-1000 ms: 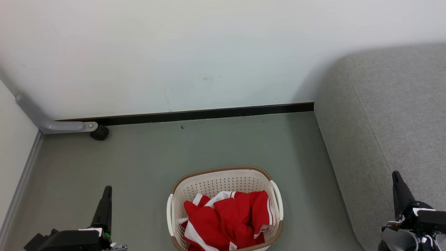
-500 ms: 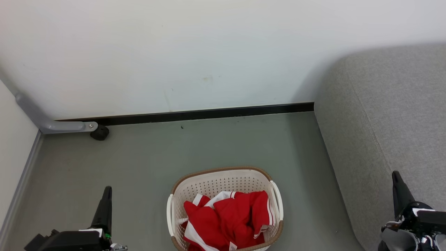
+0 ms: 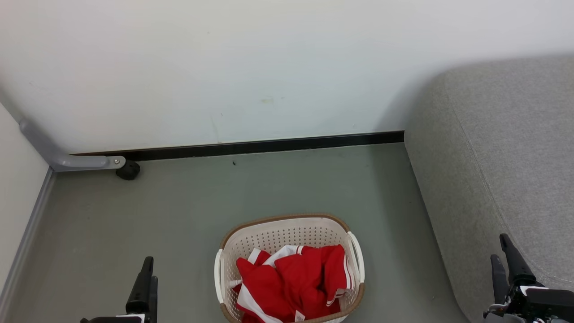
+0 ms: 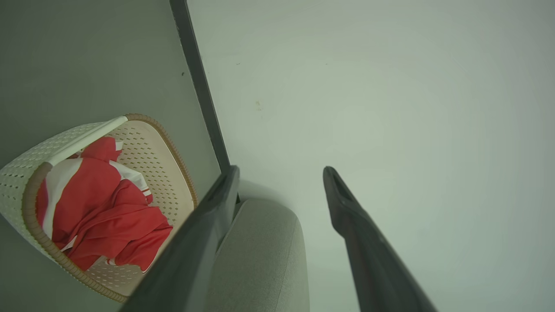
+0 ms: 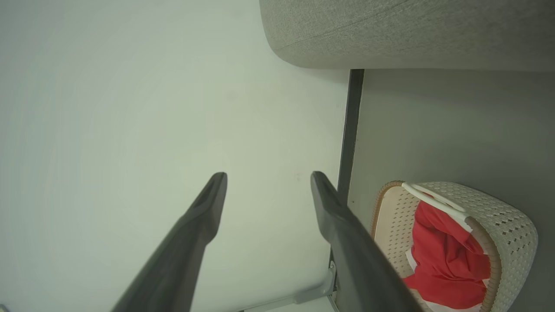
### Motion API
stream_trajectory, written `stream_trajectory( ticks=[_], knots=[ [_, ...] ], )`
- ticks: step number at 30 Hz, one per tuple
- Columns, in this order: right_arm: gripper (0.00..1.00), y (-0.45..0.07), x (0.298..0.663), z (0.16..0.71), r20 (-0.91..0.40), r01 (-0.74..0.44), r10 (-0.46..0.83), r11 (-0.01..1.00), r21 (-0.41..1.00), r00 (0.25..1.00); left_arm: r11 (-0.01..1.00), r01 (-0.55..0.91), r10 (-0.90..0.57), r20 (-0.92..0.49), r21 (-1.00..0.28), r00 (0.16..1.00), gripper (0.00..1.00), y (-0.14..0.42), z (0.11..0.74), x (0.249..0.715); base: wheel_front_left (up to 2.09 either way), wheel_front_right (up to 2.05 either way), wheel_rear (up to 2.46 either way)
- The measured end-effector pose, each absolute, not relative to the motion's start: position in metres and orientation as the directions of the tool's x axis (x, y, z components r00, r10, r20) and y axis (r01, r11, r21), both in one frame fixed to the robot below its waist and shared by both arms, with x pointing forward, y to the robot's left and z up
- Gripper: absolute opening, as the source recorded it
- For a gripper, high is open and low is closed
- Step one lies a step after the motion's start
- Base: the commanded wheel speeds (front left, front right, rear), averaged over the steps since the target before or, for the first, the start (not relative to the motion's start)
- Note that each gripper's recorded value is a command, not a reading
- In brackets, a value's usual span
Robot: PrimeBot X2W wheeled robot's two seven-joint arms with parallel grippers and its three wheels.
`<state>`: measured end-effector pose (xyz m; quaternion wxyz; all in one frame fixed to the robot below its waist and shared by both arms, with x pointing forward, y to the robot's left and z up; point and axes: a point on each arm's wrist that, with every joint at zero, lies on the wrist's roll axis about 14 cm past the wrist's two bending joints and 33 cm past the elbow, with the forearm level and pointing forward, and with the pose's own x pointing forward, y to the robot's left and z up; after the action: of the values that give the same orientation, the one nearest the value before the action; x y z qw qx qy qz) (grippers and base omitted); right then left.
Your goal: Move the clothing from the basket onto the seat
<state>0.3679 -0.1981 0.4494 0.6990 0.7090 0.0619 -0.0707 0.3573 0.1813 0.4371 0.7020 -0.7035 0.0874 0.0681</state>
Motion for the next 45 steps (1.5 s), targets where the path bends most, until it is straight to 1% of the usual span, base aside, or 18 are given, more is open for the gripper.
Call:
stream_trajectory(
  ticks=[7, 12, 16, 24, 28, 30, 35, 45],
  knots=[
    [1.00, -0.198, 0.372, 0.454, -0.178, 0.178, 0.004, 0.037, 0.983, 0.984, 0.032, -0.214, -0.020, -0.215, -0.976, 0.976, 1.00, 0.179, 0.439, 0.361, 0.00, 0.00, 0.00],
    [1.00, -0.196, 0.378, 0.460, -0.164, 0.161, 0.022, 0.105, 0.981, 0.986, 0.066, -0.207, -0.025, -0.209, -0.976, 0.978, 1.00, 0.175, 0.441, 0.366, 0.00, 0.00, 0.00],
    [1.00, -0.195, 0.382, 0.464, -0.157, 0.149, 0.036, 0.169, 0.974, 0.987, 0.131, -0.201, -0.037, -0.208, -0.971, 0.977, 1.00, 0.171, 0.442, 0.369, 0.00, 0.00, 0.00],
    [1.00, -0.189, 0.390, 0.474, -0.136, 0.108, 0.074, 0.302, 0.947, 0.988, 0.216, -0.191, -0.030, -0.202, -0.957, 0.979, 1.00, 0.171, 0.444, 0.373, 0.00, 0.00, 0.00],
    [1.00, -0.186, 0.393, 0.477, -0.131, 0.085, 0.094, 0.383, 0.920, 0.987, 0.279, -0.181, -0.033, -0.197, -0.943, 0.980, 1.00, 0.170, 0.446, 0.376, 0.00, 0.00, 0.00],
    [1.00, -0.184, 0.396, 0.480, -0.126, 0.065, 0.111, 0.435, 0.898, 0.986, 0.330, -0.179, -0.040, -0.203, -0.927, 0.978, 1.00, 0.168, 0.445, 0.376, 0.00, 0.00, 0.00],
    [1.00, -0.179, 0.401, 0.487, -0.106, 0.019, 0.133, 0.533, 0.846, 0.985, 0.421, -0.164, -0.045, -0.201, -0.892, 0.979, 1.00, 0.167, 0.447, 0.380, 0.00, 0.00, 0.00],
    [1.00, -0.176, 0.407, 0.484, -0.113, -0.031, 0.156, 0.704, 0.710, 0.981, 0.625, -0.114, -0.073, -0.204, -0.772, 0.976, 1.00, 0.159, 0.449, 0.384, 0.00, 0.00, 0.00]
  ],
)
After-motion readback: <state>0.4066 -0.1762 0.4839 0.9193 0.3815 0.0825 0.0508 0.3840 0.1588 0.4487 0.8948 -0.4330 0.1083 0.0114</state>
